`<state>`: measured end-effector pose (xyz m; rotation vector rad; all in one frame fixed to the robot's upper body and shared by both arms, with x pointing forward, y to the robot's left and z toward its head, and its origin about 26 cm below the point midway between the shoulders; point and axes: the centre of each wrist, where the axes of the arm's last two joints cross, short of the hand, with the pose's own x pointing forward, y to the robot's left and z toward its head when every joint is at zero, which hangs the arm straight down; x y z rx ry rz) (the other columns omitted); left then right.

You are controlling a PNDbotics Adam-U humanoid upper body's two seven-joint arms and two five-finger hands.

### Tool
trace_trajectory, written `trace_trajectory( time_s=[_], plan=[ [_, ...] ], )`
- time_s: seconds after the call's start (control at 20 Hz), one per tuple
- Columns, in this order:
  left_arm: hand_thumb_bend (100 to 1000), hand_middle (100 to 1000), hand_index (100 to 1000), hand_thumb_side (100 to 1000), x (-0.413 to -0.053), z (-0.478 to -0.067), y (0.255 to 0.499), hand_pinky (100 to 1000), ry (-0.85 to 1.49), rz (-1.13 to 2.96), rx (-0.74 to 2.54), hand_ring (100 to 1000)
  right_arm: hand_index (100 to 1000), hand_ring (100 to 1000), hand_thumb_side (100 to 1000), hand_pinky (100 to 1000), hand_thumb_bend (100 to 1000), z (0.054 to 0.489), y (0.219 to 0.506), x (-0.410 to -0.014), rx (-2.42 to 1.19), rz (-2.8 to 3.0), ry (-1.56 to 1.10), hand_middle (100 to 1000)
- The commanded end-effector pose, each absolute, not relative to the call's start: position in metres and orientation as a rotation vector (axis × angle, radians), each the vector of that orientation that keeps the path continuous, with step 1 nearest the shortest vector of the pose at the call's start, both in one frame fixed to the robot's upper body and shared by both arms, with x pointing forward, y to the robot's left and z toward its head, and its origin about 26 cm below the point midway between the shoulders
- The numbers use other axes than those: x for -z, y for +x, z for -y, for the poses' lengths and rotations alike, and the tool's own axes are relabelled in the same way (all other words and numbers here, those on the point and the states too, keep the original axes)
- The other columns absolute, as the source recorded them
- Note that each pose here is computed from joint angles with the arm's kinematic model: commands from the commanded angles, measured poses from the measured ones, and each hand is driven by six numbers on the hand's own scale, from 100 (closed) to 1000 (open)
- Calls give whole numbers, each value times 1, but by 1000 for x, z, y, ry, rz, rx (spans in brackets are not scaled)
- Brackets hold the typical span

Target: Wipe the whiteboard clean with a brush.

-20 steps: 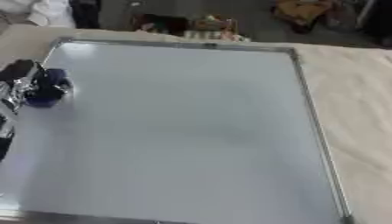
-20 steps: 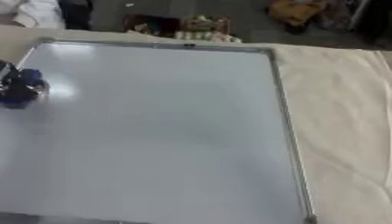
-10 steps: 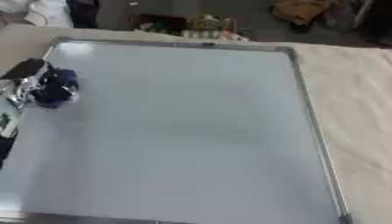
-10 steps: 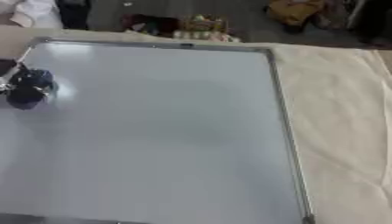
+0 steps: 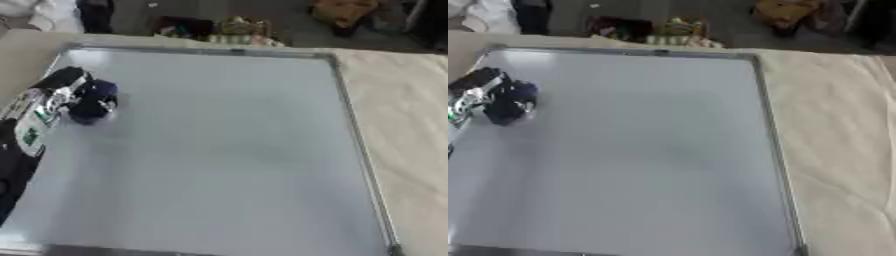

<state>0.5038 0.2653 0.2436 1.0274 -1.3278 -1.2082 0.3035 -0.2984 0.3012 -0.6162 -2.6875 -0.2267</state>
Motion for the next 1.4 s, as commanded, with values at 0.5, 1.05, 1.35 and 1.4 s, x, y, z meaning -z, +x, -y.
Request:
trace_trajectory(
  time_s=[0.5,1.05,1.35,1.4],
  plan=[
    [115,112,163,382,-243,-215,484,371,903,1440,1580,372,837,852,1000,858,100,299,299,-311,222,2721,-620,695],
    [106,111,164,382,-246,-194,455,369,820,1504,1777,370,837,851,1000,857,100,298,299,-311,220,2722,-620,695],
    [100,110,164,380,-254,-180,434,368,809,1568,1842,370,837,851,1000,857,100,298,300,-311,218,2721,-617,695],
    [100,107,162,379,-255,-177,432,365,808,1578,1852,367,837,851,1000,858,100,298,300,-310,218,2719,-617,695]
  ],
)
